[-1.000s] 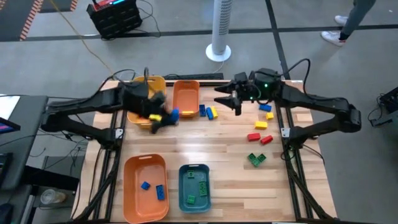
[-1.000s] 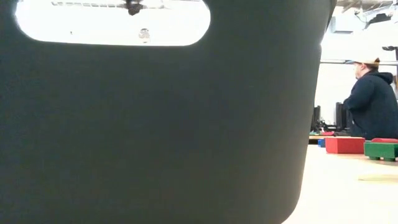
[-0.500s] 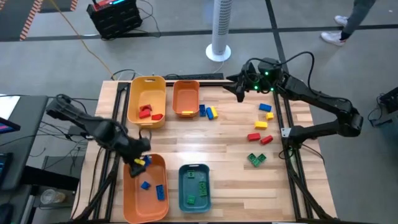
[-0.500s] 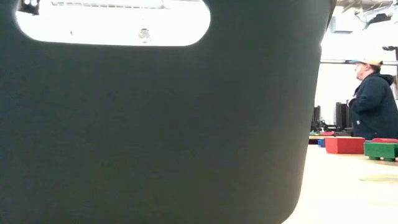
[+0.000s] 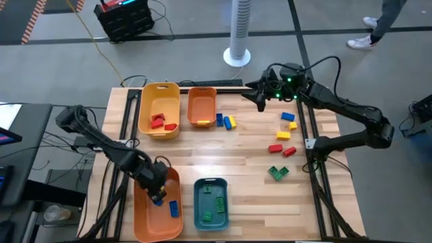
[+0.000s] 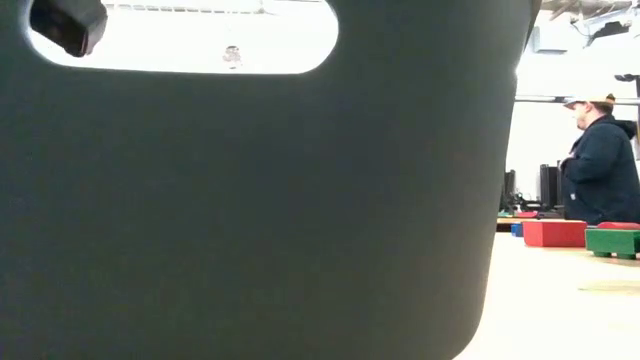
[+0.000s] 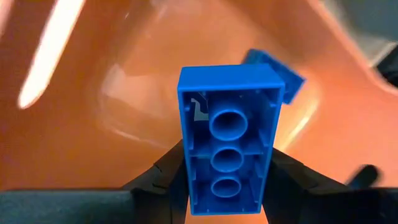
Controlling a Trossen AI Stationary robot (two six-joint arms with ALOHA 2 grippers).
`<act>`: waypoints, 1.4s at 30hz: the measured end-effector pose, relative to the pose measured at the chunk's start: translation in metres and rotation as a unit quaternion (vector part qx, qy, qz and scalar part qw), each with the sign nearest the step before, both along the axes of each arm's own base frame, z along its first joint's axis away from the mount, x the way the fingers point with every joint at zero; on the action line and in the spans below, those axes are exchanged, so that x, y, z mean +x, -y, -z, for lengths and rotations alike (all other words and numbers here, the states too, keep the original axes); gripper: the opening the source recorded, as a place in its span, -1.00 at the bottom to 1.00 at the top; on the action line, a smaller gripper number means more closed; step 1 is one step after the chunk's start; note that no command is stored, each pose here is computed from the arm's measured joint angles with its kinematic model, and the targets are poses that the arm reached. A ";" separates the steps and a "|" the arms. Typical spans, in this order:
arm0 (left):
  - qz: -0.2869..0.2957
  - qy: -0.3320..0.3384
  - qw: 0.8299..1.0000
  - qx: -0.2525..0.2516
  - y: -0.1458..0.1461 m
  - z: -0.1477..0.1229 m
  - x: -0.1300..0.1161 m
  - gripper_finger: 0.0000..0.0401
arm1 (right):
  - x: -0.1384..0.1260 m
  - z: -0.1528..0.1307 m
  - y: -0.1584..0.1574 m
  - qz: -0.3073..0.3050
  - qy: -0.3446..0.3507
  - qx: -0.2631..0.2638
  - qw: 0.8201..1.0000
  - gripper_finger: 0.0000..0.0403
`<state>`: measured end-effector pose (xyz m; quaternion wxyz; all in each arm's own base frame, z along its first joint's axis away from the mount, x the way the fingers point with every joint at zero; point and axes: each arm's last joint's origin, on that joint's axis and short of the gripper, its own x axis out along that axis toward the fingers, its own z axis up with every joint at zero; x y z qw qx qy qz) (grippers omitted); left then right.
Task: Sort blocks
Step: Put the blue game piece into the large orange bin, then put the yellow wooden block into the small orange bin
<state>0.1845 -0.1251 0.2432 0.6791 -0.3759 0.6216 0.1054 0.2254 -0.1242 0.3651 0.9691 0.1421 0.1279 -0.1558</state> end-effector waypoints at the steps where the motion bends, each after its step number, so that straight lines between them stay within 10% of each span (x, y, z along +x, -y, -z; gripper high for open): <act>1: 0.010 -0.011 1.000 0.002 0.002 0.005 0.002 -0.29 | 0.000 0.000 0.000 0.000 0.000 0.000 1.000 0.41; 12: 0.033 -0.056 0.998 0.018 0.013 0.031 0.017 -0.10 | -0.002 0.006 -0.001 0.003 -0.024 0.024 0.999 0.41; 29: 0.005 0.087 0.994 -0.062 -0.013 -0.042 0.003 0.18 | 0.039 0.087 0.024 -0.026 -0.220 0.080 0.972 0.41; 42: -0.168 0.244 0.953 0.055 -0.069 -0.082 -0.010 0.17 | 0.073 0.178 0.044 0.026 -0.347 0.161 0.923 0.41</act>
